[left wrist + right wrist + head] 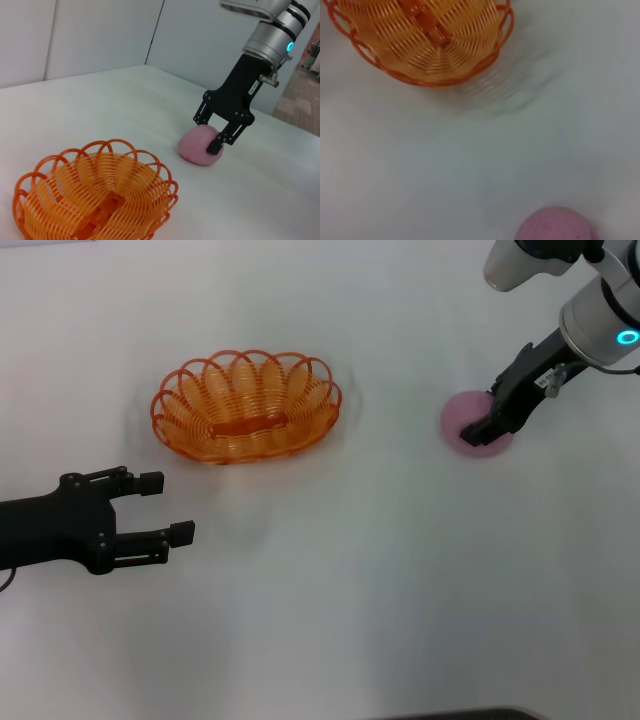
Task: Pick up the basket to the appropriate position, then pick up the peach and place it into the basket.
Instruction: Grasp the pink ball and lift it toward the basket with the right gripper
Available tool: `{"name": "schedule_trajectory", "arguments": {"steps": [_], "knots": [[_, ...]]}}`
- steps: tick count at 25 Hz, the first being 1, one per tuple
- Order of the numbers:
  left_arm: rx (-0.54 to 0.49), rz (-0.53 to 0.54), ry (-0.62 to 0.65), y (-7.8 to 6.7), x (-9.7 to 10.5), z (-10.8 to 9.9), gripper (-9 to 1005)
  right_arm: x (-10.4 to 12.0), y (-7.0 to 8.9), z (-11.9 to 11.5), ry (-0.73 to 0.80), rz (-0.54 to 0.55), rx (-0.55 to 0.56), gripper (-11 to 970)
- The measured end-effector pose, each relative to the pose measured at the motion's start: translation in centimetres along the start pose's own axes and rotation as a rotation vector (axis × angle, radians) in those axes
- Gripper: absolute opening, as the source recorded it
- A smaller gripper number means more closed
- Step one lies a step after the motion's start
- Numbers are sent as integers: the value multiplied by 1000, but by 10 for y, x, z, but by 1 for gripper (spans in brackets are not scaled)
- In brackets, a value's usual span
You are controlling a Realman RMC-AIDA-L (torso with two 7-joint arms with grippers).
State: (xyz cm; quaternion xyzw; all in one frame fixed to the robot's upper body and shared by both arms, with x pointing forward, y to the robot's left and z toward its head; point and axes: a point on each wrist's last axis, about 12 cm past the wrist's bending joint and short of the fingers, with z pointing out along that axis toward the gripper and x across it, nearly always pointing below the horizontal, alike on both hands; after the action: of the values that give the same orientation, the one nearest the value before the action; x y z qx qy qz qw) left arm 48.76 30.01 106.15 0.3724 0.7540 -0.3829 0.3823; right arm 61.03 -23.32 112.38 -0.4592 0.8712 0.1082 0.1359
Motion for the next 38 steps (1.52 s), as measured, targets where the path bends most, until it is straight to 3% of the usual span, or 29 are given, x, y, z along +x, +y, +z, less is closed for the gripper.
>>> {"name": "schedule_trajectory", "arguments": {"steps": [16,27,38], "knots": [[10,-4,1,-1,0,2,825,0,0,0,-1,-2,1,510],[14,-6,0,-2,0,3,824,-3,2,-3,2,-5,-10,328],[10,-11,0,-2,1,3,825,-20,7,-32,-12,-47,-1,277]]}}
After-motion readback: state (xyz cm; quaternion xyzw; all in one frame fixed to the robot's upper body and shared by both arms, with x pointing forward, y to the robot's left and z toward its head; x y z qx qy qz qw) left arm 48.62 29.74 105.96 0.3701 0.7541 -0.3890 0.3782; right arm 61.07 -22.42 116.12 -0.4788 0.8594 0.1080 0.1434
